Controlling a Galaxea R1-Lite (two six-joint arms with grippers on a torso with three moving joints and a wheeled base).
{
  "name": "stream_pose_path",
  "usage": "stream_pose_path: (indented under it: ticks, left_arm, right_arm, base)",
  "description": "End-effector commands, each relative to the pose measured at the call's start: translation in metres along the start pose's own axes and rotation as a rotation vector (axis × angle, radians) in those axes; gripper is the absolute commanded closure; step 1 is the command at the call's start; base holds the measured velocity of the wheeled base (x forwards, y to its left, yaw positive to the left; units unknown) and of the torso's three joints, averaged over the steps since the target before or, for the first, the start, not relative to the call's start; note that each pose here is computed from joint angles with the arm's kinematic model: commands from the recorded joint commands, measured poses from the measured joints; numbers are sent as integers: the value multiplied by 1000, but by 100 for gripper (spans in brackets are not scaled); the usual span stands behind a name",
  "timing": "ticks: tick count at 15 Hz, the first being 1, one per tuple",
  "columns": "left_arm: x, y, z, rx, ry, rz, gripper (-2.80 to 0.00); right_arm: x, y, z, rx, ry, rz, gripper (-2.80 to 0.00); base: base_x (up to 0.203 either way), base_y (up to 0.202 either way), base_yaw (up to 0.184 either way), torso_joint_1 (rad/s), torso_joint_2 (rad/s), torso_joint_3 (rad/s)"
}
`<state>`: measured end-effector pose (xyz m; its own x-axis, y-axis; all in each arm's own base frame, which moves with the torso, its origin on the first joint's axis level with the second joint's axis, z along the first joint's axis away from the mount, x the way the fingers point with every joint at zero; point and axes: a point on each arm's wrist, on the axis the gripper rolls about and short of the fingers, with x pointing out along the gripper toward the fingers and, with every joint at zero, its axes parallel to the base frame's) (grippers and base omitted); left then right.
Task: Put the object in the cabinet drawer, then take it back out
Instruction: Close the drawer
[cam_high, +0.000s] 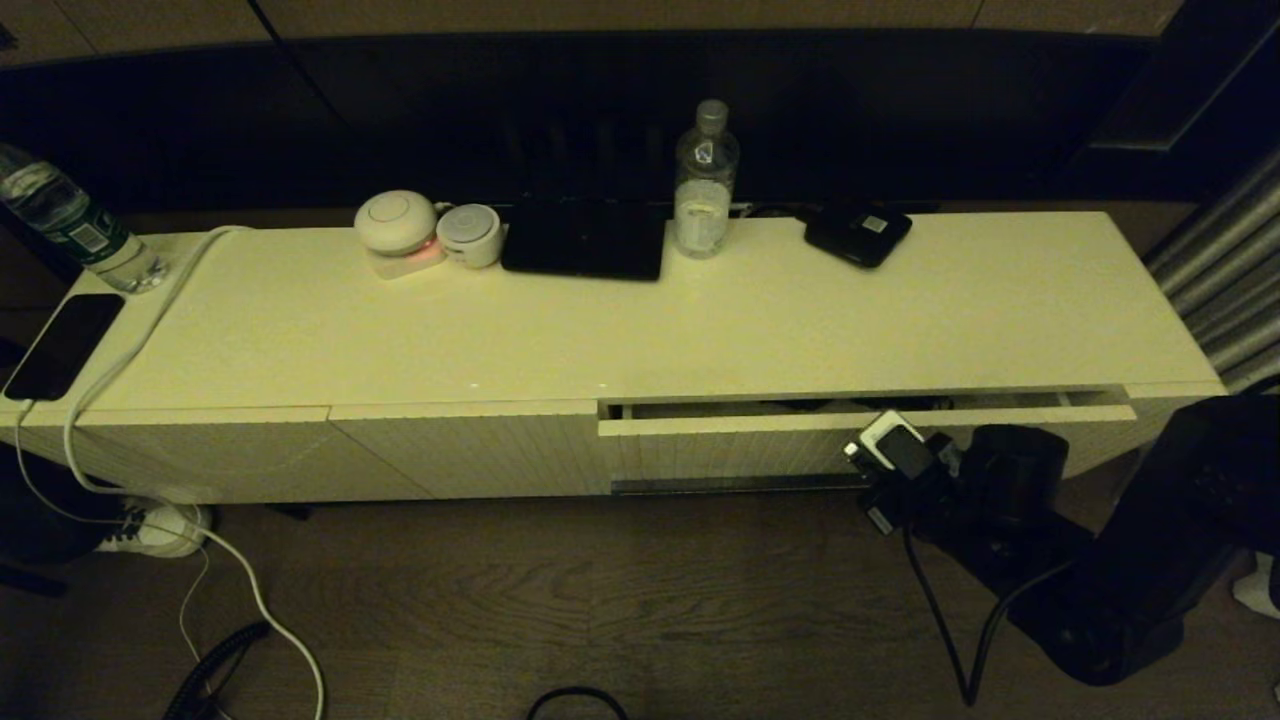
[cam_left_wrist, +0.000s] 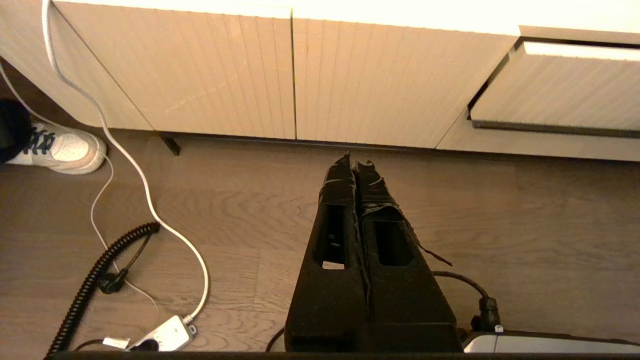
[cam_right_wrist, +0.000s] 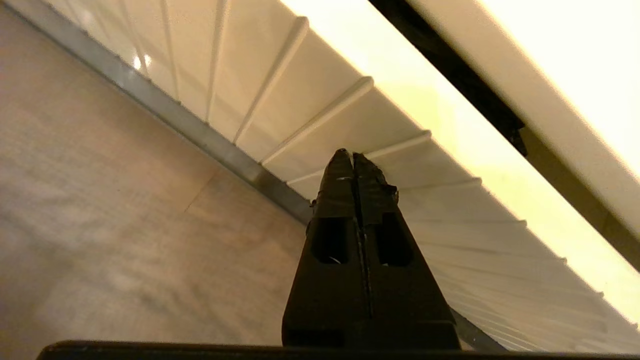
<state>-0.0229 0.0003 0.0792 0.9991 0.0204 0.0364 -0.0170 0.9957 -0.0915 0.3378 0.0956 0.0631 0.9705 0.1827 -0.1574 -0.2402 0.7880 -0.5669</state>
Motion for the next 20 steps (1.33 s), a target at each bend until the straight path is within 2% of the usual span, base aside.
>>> stream_pose_path:
  ticks: [1, 13, 17, 20]
  left_arm:
    - [0, 0, 0, -1, -2, 1, 0]
    - [0, 0, 0, -1, -2, 1, 0]
    - [0, 0, 0, -1, -2, 1, 0]
    - [0, 0, 0, -1, -2, 1, 0]
  right_arm:
    - [7, 2, -1, -4, -10, -7, 0]
    - [19, -11, 4, 7, -45, -68, 0]
    - [-12, -23, 19, 6, -69, -84, 0]
    - [-58, -38, 40, -1, -73, -77, 0]
  base:
    - [0, 0, 0, 0, 0, 0]
    - [0, 0, 0, 0, 0, 0]
    - [0, 0, 0, 0, 0, 0]
    - [0, 0, 0, 0, 0, 0]
